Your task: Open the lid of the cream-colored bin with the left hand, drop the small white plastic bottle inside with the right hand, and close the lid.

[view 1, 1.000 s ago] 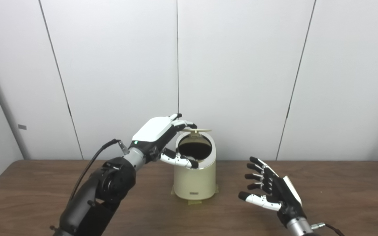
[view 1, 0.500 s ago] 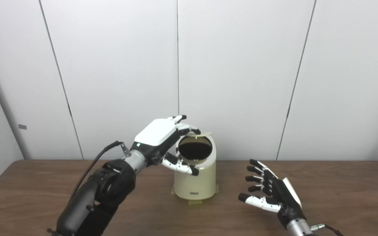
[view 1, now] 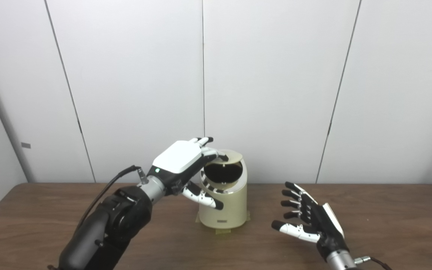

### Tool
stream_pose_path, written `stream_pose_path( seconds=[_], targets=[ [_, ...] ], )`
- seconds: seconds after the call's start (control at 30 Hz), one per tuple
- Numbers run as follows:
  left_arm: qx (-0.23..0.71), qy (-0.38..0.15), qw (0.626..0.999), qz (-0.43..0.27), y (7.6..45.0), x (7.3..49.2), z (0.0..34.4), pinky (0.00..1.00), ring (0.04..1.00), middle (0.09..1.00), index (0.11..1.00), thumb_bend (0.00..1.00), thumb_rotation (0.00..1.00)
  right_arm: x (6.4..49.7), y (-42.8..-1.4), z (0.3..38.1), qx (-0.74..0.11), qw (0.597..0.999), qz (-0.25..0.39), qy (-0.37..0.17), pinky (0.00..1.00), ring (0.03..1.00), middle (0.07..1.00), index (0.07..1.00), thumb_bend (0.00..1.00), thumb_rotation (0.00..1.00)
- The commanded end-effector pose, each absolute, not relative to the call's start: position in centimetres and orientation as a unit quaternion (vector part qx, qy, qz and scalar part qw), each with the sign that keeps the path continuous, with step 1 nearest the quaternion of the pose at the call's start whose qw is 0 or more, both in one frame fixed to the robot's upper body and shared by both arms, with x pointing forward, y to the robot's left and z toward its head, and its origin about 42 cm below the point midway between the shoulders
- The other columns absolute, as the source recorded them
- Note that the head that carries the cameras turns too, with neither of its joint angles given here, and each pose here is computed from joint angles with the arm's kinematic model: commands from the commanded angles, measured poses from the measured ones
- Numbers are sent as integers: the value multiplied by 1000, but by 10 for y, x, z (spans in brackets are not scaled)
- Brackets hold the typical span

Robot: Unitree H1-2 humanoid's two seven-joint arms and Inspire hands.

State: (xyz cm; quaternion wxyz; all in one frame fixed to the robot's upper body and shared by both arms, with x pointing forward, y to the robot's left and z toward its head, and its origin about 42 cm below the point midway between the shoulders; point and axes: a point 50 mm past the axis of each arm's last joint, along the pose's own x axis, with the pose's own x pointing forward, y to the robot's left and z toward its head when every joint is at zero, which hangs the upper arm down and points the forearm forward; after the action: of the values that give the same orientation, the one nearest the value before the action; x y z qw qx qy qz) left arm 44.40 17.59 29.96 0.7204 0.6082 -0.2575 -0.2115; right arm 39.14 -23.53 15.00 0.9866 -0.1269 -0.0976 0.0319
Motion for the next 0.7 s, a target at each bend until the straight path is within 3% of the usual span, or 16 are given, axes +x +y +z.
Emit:
stream_pose_path(
  seconds=[0.0, 0.67],
  targets=[
    [620, -281, 707, -193, 179, 443, 321, 1000, 997, 852, 846, 966, 474, 400, -231, 178, -124, 982, 32, -142, 608, 765, 844, 873, 835, 337],
    [659, -241, 675, -230, 169, 443, 290, 980, 984, 840, 842, 968, 500, 399, -234, 176, -141, 980, 31, -134, 589, 756, 843, 866, 824, 346]
  ],
)
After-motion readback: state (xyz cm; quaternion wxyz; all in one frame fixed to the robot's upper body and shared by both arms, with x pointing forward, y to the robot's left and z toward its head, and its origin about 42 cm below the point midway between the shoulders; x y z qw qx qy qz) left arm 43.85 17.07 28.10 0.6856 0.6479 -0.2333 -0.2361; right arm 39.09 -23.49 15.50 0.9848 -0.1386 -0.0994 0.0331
